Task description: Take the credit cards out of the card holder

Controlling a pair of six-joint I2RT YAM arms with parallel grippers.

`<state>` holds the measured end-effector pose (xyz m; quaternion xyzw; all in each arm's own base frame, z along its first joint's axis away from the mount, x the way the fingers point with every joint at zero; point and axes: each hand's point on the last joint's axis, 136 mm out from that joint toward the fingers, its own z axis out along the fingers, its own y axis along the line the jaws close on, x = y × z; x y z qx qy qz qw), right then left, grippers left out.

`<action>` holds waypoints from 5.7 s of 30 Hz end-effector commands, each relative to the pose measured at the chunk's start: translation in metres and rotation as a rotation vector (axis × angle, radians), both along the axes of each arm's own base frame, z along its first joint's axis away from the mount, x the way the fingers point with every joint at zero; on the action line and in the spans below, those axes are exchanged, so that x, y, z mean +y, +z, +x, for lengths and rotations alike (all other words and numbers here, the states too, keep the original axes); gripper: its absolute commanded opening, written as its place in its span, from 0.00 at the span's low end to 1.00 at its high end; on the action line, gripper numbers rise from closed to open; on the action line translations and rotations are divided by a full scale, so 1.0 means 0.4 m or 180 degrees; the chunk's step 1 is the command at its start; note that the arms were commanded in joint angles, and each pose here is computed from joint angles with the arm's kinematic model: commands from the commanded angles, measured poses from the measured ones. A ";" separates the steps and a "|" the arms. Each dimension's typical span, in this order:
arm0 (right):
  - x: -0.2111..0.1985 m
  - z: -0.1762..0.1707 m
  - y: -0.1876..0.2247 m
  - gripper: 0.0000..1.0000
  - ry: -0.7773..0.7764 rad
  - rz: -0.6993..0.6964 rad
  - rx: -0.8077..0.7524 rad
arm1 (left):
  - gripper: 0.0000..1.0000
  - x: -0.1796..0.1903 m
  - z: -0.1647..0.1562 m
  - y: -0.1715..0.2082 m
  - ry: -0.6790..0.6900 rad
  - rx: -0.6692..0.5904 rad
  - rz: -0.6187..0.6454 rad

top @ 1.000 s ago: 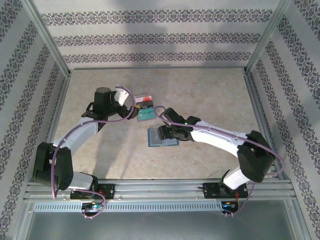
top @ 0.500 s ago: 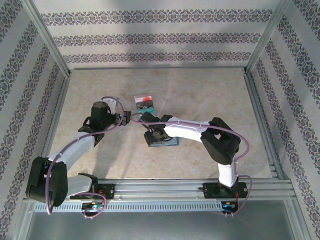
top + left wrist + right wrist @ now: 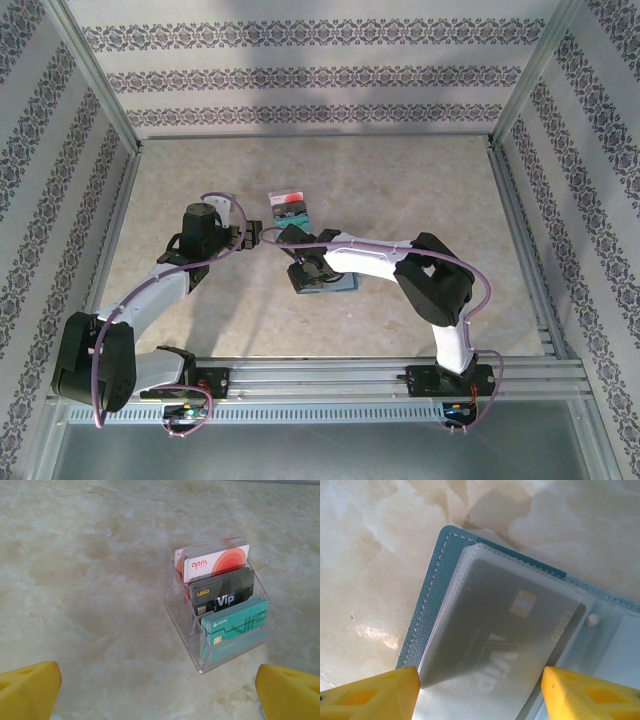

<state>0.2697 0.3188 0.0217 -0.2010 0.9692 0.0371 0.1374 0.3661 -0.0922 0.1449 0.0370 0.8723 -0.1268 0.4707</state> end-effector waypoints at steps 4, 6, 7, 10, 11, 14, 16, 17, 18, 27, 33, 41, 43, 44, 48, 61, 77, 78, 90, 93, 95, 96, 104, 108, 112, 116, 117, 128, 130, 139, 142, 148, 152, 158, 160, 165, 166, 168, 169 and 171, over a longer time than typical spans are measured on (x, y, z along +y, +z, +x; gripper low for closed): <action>-0.002 -0.008 -0.033 0.70 0.0006 -0.0126 0.0079 | 1.00 -0.007 0.007 0.023 0.0021 -0.0085 -0.0047; -0.007 -0.011 -0.045 0.70 -0.0008 -0.0156 0.0113 | 1.00 -0.007 0.008 0.028 0.0024 -0.0097 -0.0051; -0.007 -0.012 -0.050 0.70 -0.0010 -0.0161 0.0122 | 1.00 -0.007 0.008 0.031 0.0020 -0.0105 -0.0052; -0.014 -0.016 -0.068 0.67 -0.0011 -0.0209 0.0161 | 1.00 -0.007 0.009 0.038 0.0020 -0.0116 -0.0059; -0.016 -0.016 -0.071 0.66 -0.0018 -0.0220 0.0162 | 1.00 -0.009 0.008 0.039 0.0010 -0.0114 -0.0062; -0.016 -0.019 -0.071 0.62 -0.0021 -0.0192 0.0169 | 1.00 -0.010 0.007 0.049 0.0007 -0.0132 -0.0073; -0.012 -0.019 -0.062 0.63 -0.0009 -0.0148 0.0150 | 1.00 -0.009 0.008 0.051 0.0010 -0.0136 -0.0075; -0.012 -0.018 -0.058 0.64 -0.0012 -0.0127 0.0146 | 1.00 -0.009 0.006 0.052 0.0007 -0.0136 -0.0075; -0.008 -0.017 -0.052 0.66 -0.0013 -0.0091 0.0143 | 1.00 -0.008 0.007 0.053 0.0010 -0.0136 -0.0071; 0.002 -0.018 -0.015 0.67 -0.0046 0.0140 0.0076 | 1.00 -0.017 0.005 0.056 -0.0050 -0.0133 -0.0086; -0.008 -0.015 0.020 0.70 -0.0087 0.0233 -0.0032 | 1.00 -0.024 0.005 0.067 -0.0094 -0.0156 -0.0109; -0.014 -0.018 0.017 0.69 -0.0100 0.0214 -0.0029 | 1.00 -0.026 0.005 0.069 -0.0110 -0.0164 -0.0092; -0.013 -0.019 0.008 0.69 -0.0090 0.0200 -0.0004 | 1.00 -0.028 0.005 0.069 -0.0118 -0.0160 -0.0093; -0.014 -0.019 0.003 0.69 -0.0094 0.0186 0.0003 | 1.00 -0.029 0.005 0.067 -0.0120 -0.0153 -0.0092; -0.019 -0.019 -0.008 0.62 -0.0118 0.0162 0.0016 | 1.00 -0.029 0.006 0.068 -0.0124 -0.0154 -0.0083; -0.028 -0.022 -0.042 0.67 -0.0115 0.0064 0.0089 | 1.00 -0.026 0.002 0.077 -0.0114 -0.0172 -0.0068; -0.041 -0.020 -0.053 0.48 -0.0147 -0.0015 0.0040 | 1.00 -0.023 -0.005 0.096 -0.0107 -0.0226 -0.0049; -0.040 -0.017 -0.046 0.45 -0.0144 -0.0005 0.0018 | 1.00 -0.021 -0.005 0.098 -0.0101 -0.0236 -0.0042; -0.073 0.021 0.014 0.34 -0.0232 -0.0093 -0.0319 | 1.00 -0.023 -0.012 0.123 -0.0090 -0.0298 0.0007; -0.094 0.031 0.026 0.37 -0.0274 -0.0180 -0.0404 | 1.00 -0.025 -0.014 0.125 -0.0090 -0.0303 0.0070; -0.106 0.035 0.029 0.39 -0.0296 -0.0205 -0.0417 | 1.00 -0.025 -0.015 0.128 -0.0084 -0.0308 0.0132; -0.113 0.036 0.029 0.40 -0.0308 -0.0220 -0.0419 | 1.00 -0.024 -0.015 0.131 -0.0075 -0.0317 0.0153; -0.167 0.046 0.041 0.40 -0.0427 -0.0311 -0.0493 | 1.00 -0.024 -0.021 0.145 -0.0060 -0.0356 0.0222; -0.199 0.052 0.048 0.39 -0.0528 -0.0311 -0.0513 | 1.00 -0.031 -0.026 0.149 -0.0104 -0.0379 0.0275; -0.234 0.056 0.048 0.38 -0.0636 -0.0301 -0.0509 | 1.00 -0.059 -0.039 0.153 -0.0189 -0.0476 0.0593; -0.264 0.059 0.045 0.36 -0.0736 -0.0264 -0.0496 | 1.00 -0.125 -0.066 0.120 -0.0369 -0.0436 0.0948; -0.273 0.058 0.042 0.35 -0.0755 -0.0255 -0.0490 | 0.99 -0.146 -0.075 0.104 -0.0426 -0.0408 0.1007; -0.366 0.036 0.046 0.33 -0.1026 -0.0179 -0.0474 | 0.86 -0.374 -0.148 -0.050 -0.1061 -0.0099 0.0885; -0.385 0.031 0.060 0.33 -0.1093 -0.0127 -0.0501 | 0.84 -0.402 -0.154 -0.077 -0.1142 -0.0011 0.0846; -0.380 0.023 0.150 0.32 -0.1226 0.0481 -0.0603 | 0.61 -0.441 -0.147 -0.152 -0.1044 0.0219 0.0483; -0.334 0.024 0.164 0.31 -0.1157 0.0768 -0.0495 | 0.54 -0.456 -0.141 -0.171 -0.1021 0.0332 0.0244; -0.233 0.034 0.149 0.29 -0.1028 0.1215 -0.0149 | 0.38 -0.464 -0.110 -0.206 -0.0960 0.0513 -0.0078; -0.176 0.040 0.131 0.27 -0.0971 0.1468 0.0041 | 0.30 -0.463 -0.095 -0.228 -0.0922 0.0610 -0.0128; -0.122 0.047 0.105 0.27 -0.0929 0.1693 0.0213 | 0.22 -0.461 -0.088 -0.245 -0.0930 0.0696 -0.0235; -0.115 0.049 0.092 0.27 -0.0945 0.1709 0.0260 | 0.21 -0.458 -0.090 -0.254 -0.0926 0.0727 -0.0220; -0.107 0.052 0.067 0.27 -0.0962 0.1691 0.0322 | 0.18 -0.449 -0.100 -0.271 -0.0926 0.0794 -0.0209; -0.108 0.052 0.061 0.27 -0.0969 0.1676 0.0333 | 0.18 -0.448 -0.101 -0.273 -0.0925 0.0802 -0.0206; -0.111 0.053 0.052 0.27 -0.0992 0.1661 0.0351 | 0.18 -0.447 -0.103 -0.277 -0.0929 0.0819 -0.0196; -0.109 0.054 0.050 0.27 -0.0989 0.1664 0.0354 | 0.18 -0.446 -0.105 -0.280 -0.0926 0.0835 -0.0188; -0.109 0.055 0.044 0.27 -0.0996 0.1644 0.0361 | 0.18 -0.444 -0.107 -0.284 -0.0930 0.0850 -0.0173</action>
